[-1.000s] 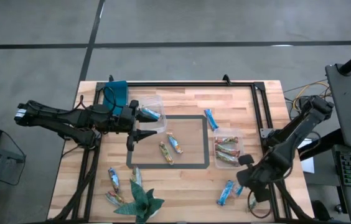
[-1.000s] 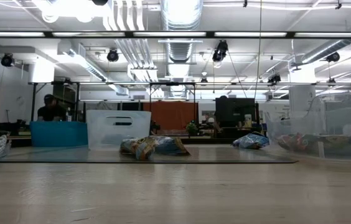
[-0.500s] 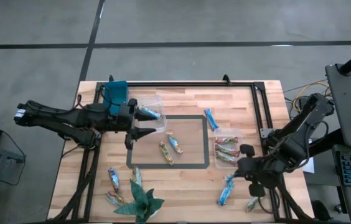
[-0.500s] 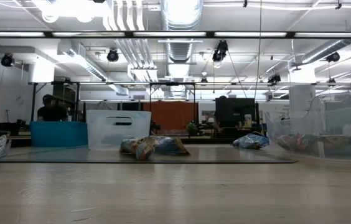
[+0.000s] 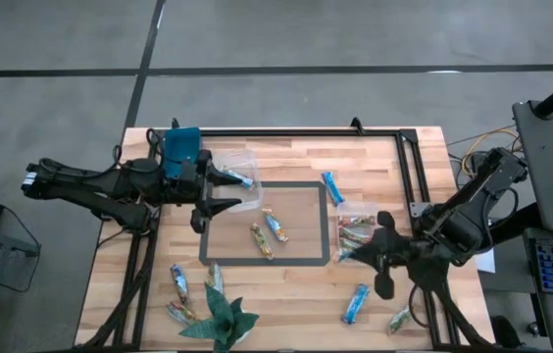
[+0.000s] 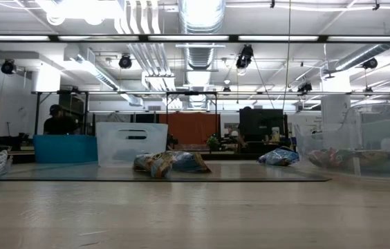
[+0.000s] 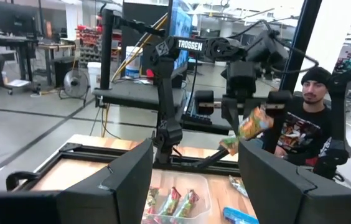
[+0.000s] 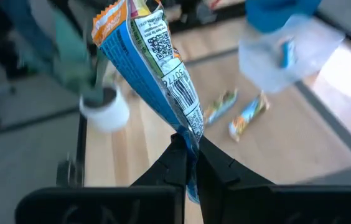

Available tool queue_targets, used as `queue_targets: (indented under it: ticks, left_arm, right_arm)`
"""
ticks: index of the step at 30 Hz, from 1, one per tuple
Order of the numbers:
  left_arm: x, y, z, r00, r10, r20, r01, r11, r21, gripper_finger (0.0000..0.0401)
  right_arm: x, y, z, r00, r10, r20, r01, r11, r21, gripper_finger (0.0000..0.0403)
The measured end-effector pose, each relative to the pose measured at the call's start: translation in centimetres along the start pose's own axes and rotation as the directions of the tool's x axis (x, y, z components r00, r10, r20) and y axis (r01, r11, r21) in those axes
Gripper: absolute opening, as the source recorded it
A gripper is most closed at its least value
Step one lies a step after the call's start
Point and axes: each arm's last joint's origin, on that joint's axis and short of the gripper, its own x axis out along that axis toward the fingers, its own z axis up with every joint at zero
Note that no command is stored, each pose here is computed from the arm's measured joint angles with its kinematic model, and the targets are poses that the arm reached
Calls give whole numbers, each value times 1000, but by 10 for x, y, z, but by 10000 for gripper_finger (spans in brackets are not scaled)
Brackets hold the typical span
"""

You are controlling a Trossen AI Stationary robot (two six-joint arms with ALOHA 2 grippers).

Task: Pick and place Granola Bars by type
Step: Put the yellow granola bar into the left transparent bin

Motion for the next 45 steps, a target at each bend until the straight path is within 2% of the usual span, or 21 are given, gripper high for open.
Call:
queue_targets:
  ticks: [11,16,19,24,28,32,40,45]
  left_arm:
    - [0,0,5,999,10,49,-12,999,33,219]
    - [0,0,6,998,16,62,-17,999,27,219]
    - [0,0,6,998,16,63,-17,1000,21,219]
    - [0,0,6,998,16,63,-17,1000,25,228]
    - [0,0,6,997,35,66,-38,999,31,259]
    - [0,1,5,996,65,65,-70,993,91,284]
    - [0,0,5,997,44,62,-51,993,110,283]
    - [0,-3,4,998,-22,53,16,993,114,282]
  right_arm:
    - [17,-9,41,981,-20,195,15,999,29,8]
    - [24,-15,64,951,38,306,-47,999,21,8]
    - [31,-19,73,940,33,339,-39,999,10,8]
    - [48,-23,85,946,26,324,-25,1000,-7,8]
    - [73,-20,97,956,40,290,-27,998,-51,8]
    - [94,-17,113,957,30,288,-5,996,-88,8]
    - [129,-14,150,952,59,301,-13,988,-154,8]
    - [134,-17,163,966,38,258,7,985,-172,8]
